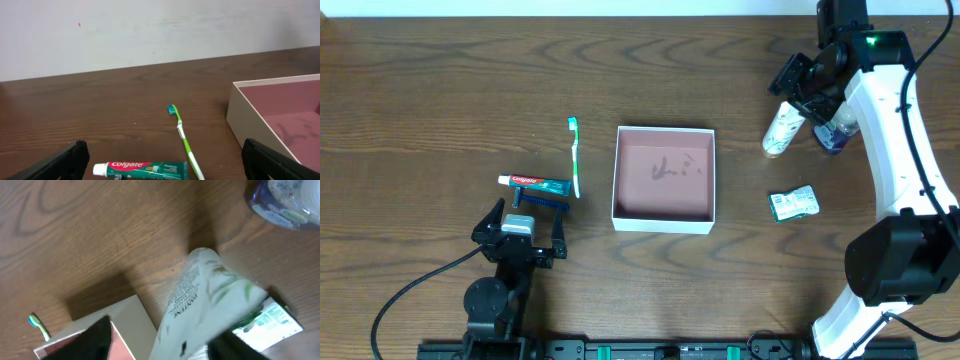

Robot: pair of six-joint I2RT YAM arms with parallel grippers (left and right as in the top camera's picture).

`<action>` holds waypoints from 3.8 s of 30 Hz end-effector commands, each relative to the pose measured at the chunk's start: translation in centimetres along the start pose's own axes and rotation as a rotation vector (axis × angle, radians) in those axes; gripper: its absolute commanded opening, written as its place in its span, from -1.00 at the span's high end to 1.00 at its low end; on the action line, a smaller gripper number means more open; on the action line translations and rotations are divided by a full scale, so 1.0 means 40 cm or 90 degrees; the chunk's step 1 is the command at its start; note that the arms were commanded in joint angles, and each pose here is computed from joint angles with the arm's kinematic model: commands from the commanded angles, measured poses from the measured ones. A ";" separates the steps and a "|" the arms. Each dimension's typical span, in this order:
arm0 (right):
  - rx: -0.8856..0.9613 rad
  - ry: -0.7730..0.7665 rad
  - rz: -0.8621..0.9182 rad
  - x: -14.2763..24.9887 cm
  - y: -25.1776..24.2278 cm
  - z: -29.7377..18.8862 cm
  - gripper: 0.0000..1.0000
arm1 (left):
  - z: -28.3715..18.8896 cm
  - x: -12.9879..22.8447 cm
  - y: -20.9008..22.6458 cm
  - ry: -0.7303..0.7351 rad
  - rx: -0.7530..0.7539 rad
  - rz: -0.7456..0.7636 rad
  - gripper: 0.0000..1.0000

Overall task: Pack container
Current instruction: 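Move the right gripper up toward the white Pantene tube, then close the right gripper on the Pantene tube and lift it, then carry the Pantene tube into the box and release it upright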

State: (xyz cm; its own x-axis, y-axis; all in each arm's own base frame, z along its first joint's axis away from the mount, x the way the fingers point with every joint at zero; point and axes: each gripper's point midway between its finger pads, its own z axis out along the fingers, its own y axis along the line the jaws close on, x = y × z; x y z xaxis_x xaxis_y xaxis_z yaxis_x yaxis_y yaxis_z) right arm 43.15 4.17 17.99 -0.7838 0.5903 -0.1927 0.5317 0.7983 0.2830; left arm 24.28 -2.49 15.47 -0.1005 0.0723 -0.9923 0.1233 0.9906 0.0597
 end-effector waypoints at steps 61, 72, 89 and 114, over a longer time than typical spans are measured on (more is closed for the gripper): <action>0.100 -0.093 -0.192 -0.056 -0.072 -0.056 0.97 | 0.005 0.043 -0.004 0.028 0.006 0.006 -0.96; -0.060 -0.255 -0.268 0.037 0.085 -0.400 0.98 | 0.005 0.043 -0.004 0.028 0.006 0.006 -0.96; -0.184 -0.221 -0.402 0.317 0.349 -0.387 0.98 | 0.005 0.043 -0.004 0.028 0.006 0.006 -0.96; -0.106 -0.100 -0.449 0.469 0.438 -0.119 0.97 | 0.005 0.043 -0.004 0.028 0.006 0.006 -0.96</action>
State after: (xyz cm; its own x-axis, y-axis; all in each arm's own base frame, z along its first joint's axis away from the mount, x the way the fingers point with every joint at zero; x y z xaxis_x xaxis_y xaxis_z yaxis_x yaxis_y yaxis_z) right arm 35.77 28.21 23.62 -0.8689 -0.0594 -0.4915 -0.1651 0.9707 0.1745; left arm 24.28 -2.49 15.47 -0.1005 0.0723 -0.9923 0.1233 0.9906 0.0597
